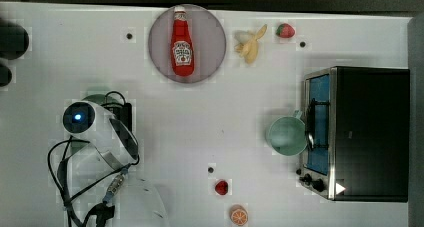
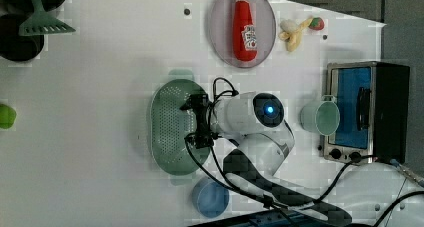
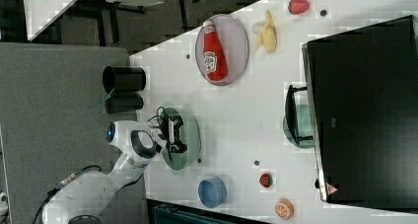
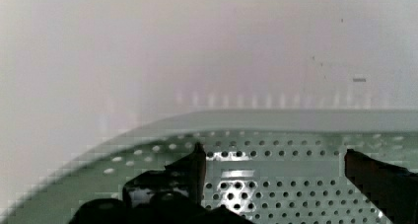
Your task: Drag strainer left to right.
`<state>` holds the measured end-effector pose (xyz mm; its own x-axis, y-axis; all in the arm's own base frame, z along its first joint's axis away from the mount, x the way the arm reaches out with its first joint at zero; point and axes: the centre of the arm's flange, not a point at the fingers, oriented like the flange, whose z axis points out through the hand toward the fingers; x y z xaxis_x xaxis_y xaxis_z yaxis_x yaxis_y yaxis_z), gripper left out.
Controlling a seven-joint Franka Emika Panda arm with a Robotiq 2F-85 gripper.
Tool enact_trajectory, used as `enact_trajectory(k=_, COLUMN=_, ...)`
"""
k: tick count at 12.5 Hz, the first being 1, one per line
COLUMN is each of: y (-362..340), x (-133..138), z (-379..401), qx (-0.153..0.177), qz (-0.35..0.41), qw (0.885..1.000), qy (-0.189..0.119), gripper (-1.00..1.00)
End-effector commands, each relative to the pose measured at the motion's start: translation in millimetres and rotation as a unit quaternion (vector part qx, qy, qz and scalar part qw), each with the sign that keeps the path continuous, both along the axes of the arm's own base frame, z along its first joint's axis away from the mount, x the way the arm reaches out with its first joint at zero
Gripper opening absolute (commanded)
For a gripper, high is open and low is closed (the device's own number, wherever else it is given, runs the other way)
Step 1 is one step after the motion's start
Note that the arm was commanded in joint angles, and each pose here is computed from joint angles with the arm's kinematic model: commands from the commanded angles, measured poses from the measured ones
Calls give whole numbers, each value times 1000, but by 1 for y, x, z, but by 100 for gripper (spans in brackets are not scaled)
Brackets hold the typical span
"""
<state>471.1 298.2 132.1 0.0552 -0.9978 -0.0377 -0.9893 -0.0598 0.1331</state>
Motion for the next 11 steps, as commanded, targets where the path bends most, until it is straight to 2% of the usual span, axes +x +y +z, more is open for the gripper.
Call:
enact_trajectory(k=1, y=14, x=15, z=32, qx=9, qz=-12, qw=999, qy=-40, gripper=100)
enact_trajectory(k=8, y=-21, x=29, z=28, qx=0, qz=-41, qw=998, qy=-38, gripper=100)
enact_trajectory(k=11, y=-42, x=27, z=29, qx=-5, qz=-41, qw=999, qy=-34, gripper=100)
